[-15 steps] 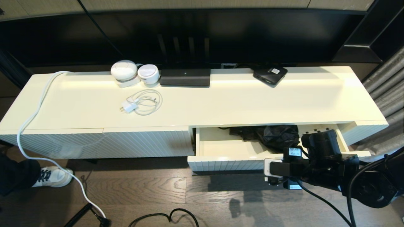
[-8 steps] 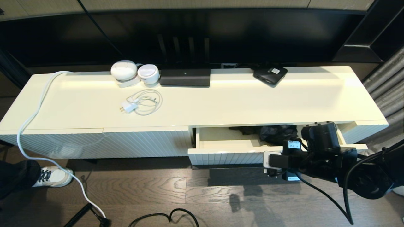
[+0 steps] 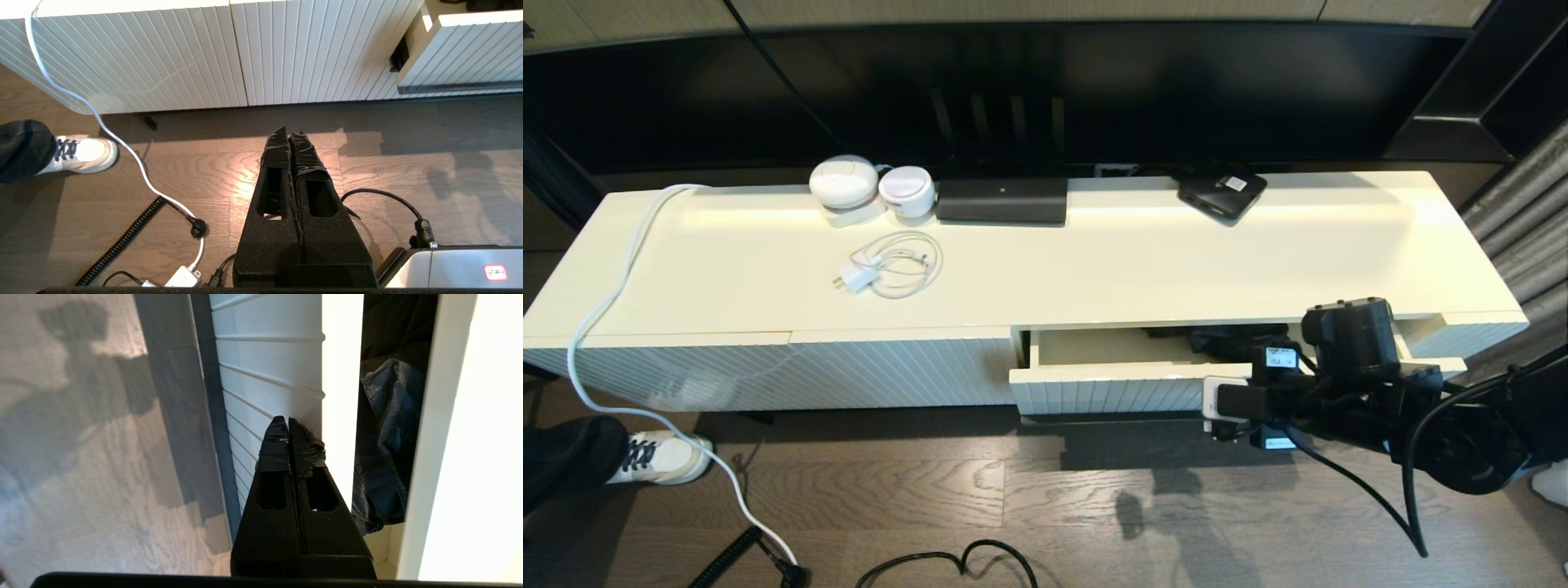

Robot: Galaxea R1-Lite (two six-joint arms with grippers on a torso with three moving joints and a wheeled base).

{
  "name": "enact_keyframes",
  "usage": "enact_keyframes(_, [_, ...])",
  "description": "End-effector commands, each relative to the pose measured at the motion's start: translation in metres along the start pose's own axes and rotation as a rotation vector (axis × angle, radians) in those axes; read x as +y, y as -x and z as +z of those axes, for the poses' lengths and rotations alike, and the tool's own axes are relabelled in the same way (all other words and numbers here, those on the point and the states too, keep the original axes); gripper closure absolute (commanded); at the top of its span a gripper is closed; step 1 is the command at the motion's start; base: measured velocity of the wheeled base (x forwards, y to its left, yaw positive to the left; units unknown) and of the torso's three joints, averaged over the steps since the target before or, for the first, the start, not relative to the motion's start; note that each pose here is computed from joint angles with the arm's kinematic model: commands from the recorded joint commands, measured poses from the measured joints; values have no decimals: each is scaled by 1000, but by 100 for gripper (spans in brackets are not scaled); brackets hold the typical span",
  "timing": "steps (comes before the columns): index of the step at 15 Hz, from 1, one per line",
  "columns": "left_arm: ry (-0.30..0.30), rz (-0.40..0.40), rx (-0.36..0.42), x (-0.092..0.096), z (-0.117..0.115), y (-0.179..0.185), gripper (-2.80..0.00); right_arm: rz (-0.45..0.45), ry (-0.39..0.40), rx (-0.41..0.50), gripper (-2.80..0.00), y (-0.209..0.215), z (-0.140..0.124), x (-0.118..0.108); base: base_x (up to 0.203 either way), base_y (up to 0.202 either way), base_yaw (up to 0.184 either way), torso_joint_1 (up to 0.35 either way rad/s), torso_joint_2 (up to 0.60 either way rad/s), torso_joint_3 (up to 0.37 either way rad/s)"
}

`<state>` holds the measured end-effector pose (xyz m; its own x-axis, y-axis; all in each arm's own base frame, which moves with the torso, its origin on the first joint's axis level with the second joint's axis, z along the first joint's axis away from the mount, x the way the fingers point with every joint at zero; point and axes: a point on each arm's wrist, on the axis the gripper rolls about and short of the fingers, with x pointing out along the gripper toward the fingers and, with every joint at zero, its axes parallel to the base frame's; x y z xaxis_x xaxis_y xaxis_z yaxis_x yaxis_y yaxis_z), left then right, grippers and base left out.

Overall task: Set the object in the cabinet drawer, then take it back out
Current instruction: Close the drawer

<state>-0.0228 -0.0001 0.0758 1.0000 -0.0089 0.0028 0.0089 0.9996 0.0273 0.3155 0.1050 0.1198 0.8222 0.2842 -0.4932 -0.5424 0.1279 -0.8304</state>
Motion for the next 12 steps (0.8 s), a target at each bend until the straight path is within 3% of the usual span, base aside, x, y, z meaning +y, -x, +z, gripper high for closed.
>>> enact_keyframes(1, [0, 0, 3, 0, 0, 0, 0, -12, 7, -4, 0, -4, 1, -3, 0, 0, 0, 0, 0, 0])
enact_keyframes(12, [0, -1, 3, 0, 0, 0, 0, -40, -4, 8, 0, -28, -4, -16, 0, 0, 0, 0, 0, 0])
